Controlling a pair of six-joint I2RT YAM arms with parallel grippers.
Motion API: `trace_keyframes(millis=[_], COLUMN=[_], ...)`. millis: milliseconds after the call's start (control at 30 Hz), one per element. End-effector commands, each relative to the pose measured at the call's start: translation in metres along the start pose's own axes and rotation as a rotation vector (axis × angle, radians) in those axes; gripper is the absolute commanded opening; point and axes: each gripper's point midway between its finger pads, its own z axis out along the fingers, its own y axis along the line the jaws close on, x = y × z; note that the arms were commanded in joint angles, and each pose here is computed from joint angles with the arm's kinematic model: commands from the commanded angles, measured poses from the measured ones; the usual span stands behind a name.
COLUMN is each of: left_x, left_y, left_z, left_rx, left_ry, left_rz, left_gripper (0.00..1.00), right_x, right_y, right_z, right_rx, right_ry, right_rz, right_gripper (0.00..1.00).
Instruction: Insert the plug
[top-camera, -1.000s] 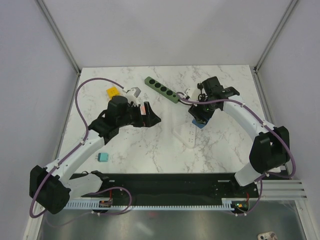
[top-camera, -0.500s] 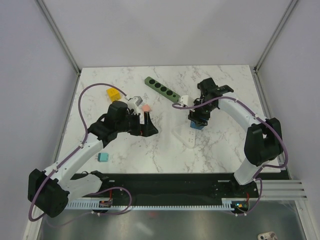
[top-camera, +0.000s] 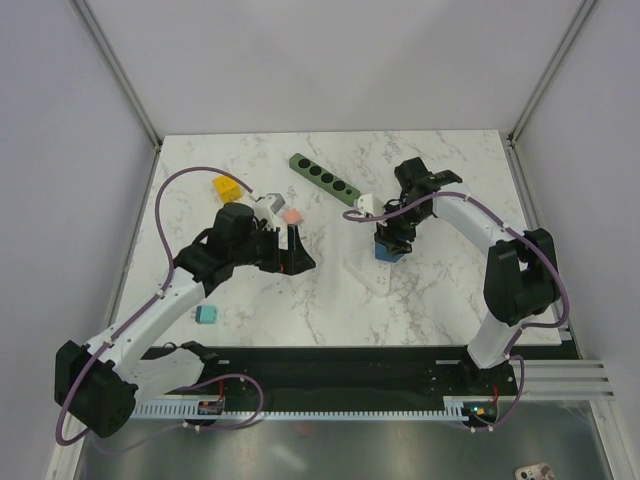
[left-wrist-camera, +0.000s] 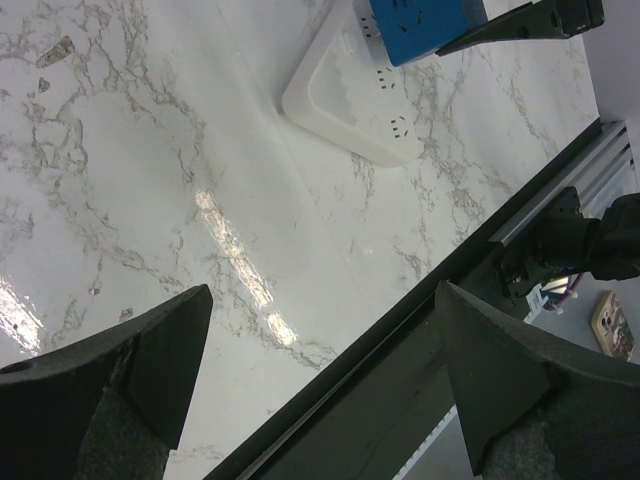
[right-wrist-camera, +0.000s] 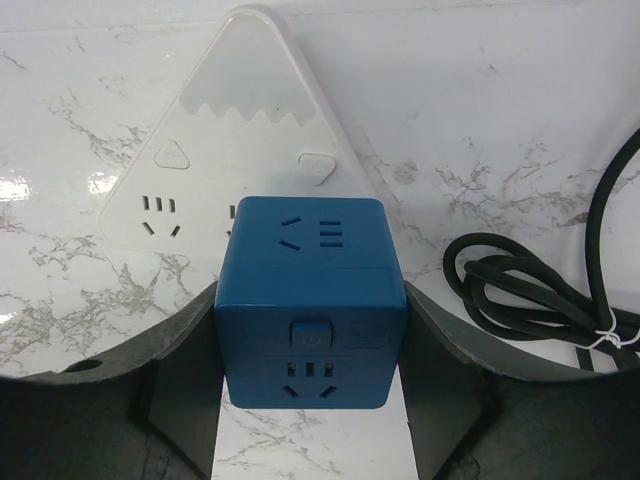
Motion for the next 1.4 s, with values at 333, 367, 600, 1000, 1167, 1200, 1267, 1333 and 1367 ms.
trace_keyframes(millis=[333, 367, 600, 1000, 1167, 1200, 1267, 1333, 1367], left_x=[-0.007, -0.008, -0.007, -0.009, -0.009, -0.008, -0.009, -0.009, -0.009], left_y=[0.000, -0.001, 0.001, 0.000, 0.001, 0.000, 0.000, 0.000, 0.000], left_z=[-0.007, -0.007, -0.008, -0.009, -0.009, -0.009, -0.009, -0.009, -0.009], left_rx=[-0.001, 0.000, -0.006, -0.009, -0.011, -0.010, -0.011, -0.010, -0.009], left_ry=[-0.037, -0.038, -0.041, -0.050, -0.049, -0.047, -0.049, -0.050, -0.050], left_rz=[0.051, 0.051, 0.053, 0.051, 0.049, 0.048, 0.047, 0.048, 0.048], left_gripper=[1.00, 1.00, 1.00, 1.00, 1.00, 1.00, 1.00, 1.00, 1.00], right_x=[-0.006, -0.008, -0.008, 0.001, -0.008, -0.010, -0.014, -0.016, -0.017], right_y=[-0.012, -0.011, -0.020, -0.012, -0.020, -0.022, -0.025, -0.028, -0.029], right_z=[0.003, 0.005, 0.009, 0.009, -0.006, -0.008, -0.013, -0.015, -0.013], right_rx=[-0.009, -0.020, -0.014, 0.033, 0.102, 0.109, 0.124, 0.134, 0.132], right_ry=[-0.020, -0.034, -0.025, 0.028, 0.007, 0.003, -0.007, -0.012, -0.014], right_rz=[-0.002, -0.001, 0.039, 0.139, 0.139, 0.138, 0.141, 0.152, 0.153], right_gripper=[0.00, 0.00, 0.00, 0.00, 0.00, 0.00, 0.00, 0.00, 0.00])
